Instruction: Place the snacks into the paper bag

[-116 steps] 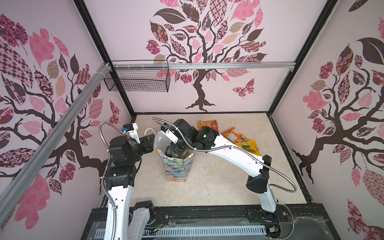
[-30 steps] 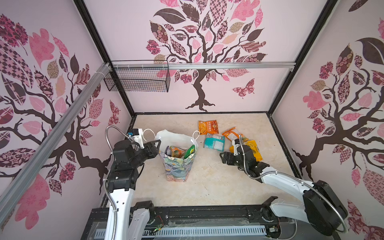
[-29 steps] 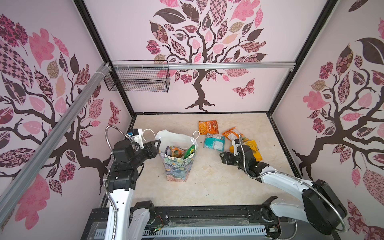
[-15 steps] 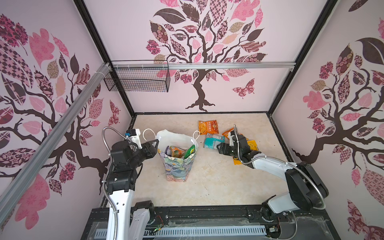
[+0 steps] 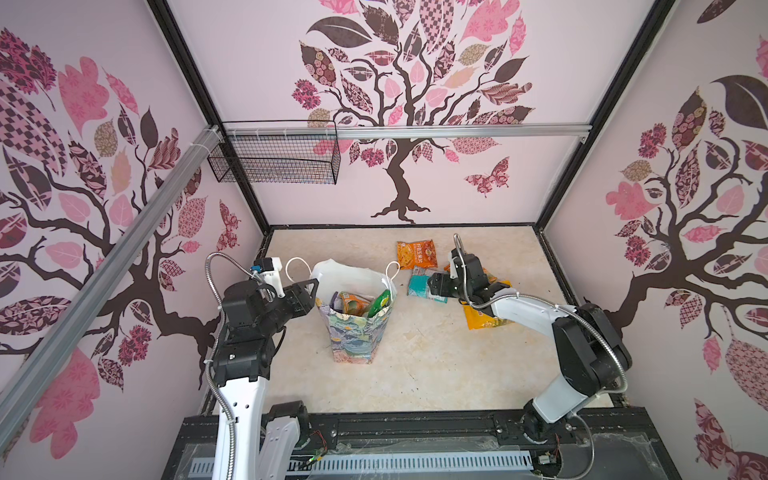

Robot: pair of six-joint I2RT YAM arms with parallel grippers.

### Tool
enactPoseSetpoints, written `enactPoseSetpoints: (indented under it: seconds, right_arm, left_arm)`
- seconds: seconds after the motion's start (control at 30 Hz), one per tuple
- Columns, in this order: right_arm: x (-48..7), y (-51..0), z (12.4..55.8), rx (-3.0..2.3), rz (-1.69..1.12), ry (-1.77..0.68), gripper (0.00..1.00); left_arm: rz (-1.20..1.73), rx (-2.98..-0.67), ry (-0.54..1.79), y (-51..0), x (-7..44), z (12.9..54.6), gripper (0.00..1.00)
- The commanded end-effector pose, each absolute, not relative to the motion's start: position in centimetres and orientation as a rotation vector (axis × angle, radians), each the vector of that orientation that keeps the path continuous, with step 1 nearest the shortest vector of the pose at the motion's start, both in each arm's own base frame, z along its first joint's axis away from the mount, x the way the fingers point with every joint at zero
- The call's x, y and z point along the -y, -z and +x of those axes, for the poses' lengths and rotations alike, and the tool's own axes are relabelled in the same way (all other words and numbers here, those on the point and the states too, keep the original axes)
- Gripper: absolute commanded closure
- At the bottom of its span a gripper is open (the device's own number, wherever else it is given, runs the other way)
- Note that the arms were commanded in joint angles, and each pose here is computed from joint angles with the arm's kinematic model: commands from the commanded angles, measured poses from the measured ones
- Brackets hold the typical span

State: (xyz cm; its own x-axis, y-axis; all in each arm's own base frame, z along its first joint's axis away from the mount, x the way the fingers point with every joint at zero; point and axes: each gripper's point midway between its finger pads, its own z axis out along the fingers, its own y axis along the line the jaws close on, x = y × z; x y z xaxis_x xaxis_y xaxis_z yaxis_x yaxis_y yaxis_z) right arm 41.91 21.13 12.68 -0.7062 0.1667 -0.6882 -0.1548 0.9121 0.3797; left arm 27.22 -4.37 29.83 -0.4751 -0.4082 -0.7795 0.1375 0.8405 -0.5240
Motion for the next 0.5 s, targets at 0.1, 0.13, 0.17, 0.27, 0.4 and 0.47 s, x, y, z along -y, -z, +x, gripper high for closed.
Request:
enactPoseSetpoints:
  seconds: [0.1,0.13,0.17,0.27,0.4,0.47]
  right_arm:
    - [-22.0,-13.6,45.5,-2.289,-0.072,-0.444,0.18]
    - [-22.4,-13.7,46.2,-2.283,-0.079,-0.450,0.18]
    - [-22.8,-13.3,46.6,-2.288,-0.087,-0.455,0.17]
    - [-23.8,-11.9,48.2,-2.310,-0.095,-0.465,0.17]
    - [-24.7,-10.4,50.0,-2.333,-0.102,-0.455,0.17]
    - [-24.7,-9.1,50.7,-2.359,-0.111,-0.415,0.16]
  left_arm:
    - [-0.193,-1.955,0.648,-29.7,4.3,27.2,0.53]
    - [-0.191,-1.953,0.649,-29.8,4.3,27.2,0.53]
    - [-0.187,-1.949,0.648,-29.9,4.4,27.1,0.53]
    - [-0.194,-1.945,0.642,-29.9,4.2,27.0,0.53]
    - [-0.185,-1.940,0.645,-30.0,4.4,27.0,0.53]
    - [-0.187,-1.941,0.646,-29.9,4.3,27.0,0.53]
